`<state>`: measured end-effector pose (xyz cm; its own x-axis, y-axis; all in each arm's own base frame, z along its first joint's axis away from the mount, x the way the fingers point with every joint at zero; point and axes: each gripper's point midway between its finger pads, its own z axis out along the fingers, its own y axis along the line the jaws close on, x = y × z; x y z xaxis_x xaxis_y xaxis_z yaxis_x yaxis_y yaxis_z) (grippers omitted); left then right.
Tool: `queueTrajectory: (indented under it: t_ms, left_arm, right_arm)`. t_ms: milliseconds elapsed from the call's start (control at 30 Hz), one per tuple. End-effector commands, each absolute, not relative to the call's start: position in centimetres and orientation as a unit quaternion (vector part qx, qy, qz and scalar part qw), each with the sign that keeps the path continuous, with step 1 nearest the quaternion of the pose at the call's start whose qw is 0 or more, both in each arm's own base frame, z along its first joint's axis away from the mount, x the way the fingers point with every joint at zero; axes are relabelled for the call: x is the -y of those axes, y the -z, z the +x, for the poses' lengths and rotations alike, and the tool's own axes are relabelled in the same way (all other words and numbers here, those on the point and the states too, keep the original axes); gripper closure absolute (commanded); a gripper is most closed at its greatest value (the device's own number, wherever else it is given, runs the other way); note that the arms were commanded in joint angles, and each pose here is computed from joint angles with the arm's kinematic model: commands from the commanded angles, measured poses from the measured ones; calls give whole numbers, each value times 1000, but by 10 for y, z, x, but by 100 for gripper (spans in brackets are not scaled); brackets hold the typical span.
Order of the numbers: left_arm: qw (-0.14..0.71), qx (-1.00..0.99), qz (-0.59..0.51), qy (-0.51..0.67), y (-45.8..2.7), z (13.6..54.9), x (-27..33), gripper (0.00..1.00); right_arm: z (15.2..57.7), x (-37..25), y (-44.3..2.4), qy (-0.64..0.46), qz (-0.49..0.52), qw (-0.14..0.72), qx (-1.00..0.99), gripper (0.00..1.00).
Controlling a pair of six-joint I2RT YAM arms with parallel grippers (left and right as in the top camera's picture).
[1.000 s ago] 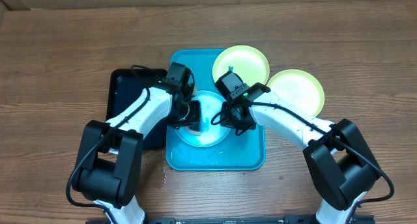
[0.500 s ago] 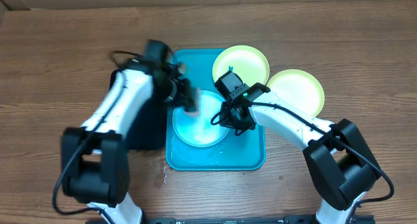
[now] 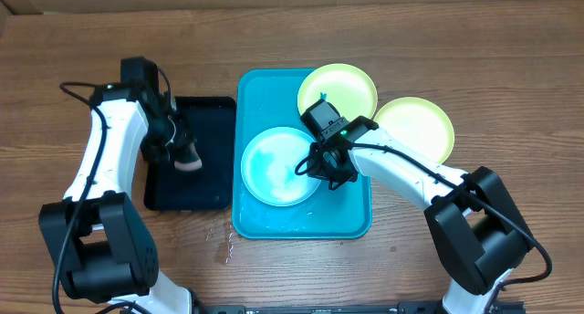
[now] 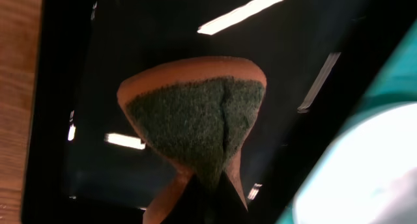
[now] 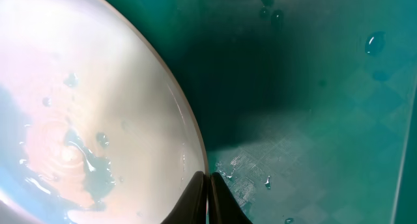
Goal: Clean dirty plates on tray and stack at the side
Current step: 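Carry the sponge left and release it in the black tray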
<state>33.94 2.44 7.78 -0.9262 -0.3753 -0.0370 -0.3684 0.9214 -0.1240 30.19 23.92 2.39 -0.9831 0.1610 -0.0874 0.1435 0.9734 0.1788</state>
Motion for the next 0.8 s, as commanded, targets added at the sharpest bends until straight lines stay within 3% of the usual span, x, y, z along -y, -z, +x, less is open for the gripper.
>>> queueTrajectory:
  t_ms: [0, 233, 267, 333, 367, 600, 767]
  left_arm:
    - [22, -982, -185, 31, -61, 325, -31, 96]
    - [6, -983, -182, 27, -37, 310, -28, 95]
    - [6, -983, -182, 31, -38, 310, -27, 90]
    - [5, -982, -182, 51, -43, 313, -20, 70]
    - [6, -981, -184, 60, -47, 315, -19, 66]
    - [41, -981, -168, 85, -110, 345, -18, 63]
    - [94, -978, -163, 92, -174, 361, -18, 63]
  right_arm:
    - [300, -241, -21, -88, 72, 47, -992, 96]
    - [300, -241, -21, -87, 72, 46, -992, 96]
    - [300, -241, -21, -87, 72, 47, -992, 96]
    - [300, -241, -21, -87, 72, 47, -992, 95]
    - [300, -241, -21, -87, 72, 46, -992, 91]
    - [300, -241, -21, -88, 72, 47, -992, 71]
    - [300, -241, -19, -85, 73, 47, -993, 68]
